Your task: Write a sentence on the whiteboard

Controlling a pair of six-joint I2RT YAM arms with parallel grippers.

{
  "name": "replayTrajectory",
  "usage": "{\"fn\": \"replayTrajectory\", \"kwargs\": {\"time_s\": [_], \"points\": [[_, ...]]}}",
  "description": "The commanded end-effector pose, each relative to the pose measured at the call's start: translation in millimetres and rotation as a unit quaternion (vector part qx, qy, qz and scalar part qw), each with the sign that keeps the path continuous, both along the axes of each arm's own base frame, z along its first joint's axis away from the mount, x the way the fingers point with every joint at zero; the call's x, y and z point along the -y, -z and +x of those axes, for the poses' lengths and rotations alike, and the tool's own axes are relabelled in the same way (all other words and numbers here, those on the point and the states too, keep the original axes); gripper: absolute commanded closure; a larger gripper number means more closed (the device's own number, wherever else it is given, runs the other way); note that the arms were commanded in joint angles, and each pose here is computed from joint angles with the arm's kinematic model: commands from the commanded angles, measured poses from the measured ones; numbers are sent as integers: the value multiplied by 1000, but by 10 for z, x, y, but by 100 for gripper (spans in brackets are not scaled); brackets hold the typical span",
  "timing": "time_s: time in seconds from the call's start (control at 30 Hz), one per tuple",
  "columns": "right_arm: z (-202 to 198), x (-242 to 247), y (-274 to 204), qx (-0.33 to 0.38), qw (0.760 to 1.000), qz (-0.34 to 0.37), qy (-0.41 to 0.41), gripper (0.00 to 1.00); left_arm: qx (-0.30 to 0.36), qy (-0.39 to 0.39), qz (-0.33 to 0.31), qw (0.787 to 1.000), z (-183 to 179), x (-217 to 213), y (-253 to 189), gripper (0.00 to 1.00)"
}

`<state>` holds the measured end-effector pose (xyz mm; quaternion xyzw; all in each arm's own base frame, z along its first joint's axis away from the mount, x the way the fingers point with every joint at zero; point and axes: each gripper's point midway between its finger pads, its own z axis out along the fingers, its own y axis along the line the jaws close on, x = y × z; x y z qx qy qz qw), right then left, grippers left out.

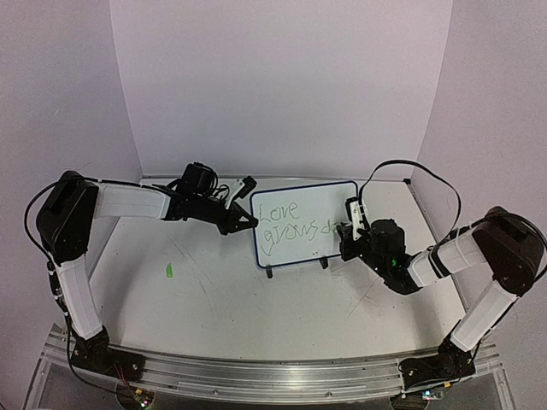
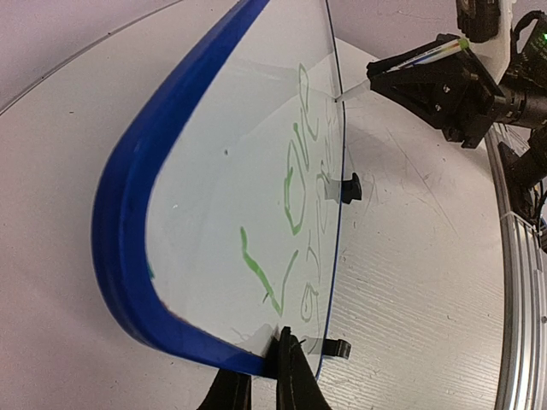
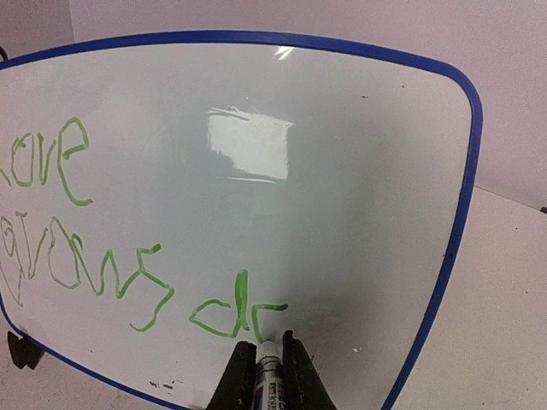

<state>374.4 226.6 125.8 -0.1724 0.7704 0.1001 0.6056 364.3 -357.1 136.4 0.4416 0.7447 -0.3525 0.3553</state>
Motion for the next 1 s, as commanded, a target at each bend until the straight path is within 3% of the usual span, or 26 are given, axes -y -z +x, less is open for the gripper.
{"fn": "replayTrajectory", "kwargs": {"time_s": [0.0, 0.97], "points": [[79, 70, -269, 41, 999, 13, 32, 100, -20, -33, 150, 988, -9, -413, 839, 100], [98, 35, -418, 64, 997, 20, 24, 100, -19, -34, 153, 988, -8, -416, 838, 100]]}}
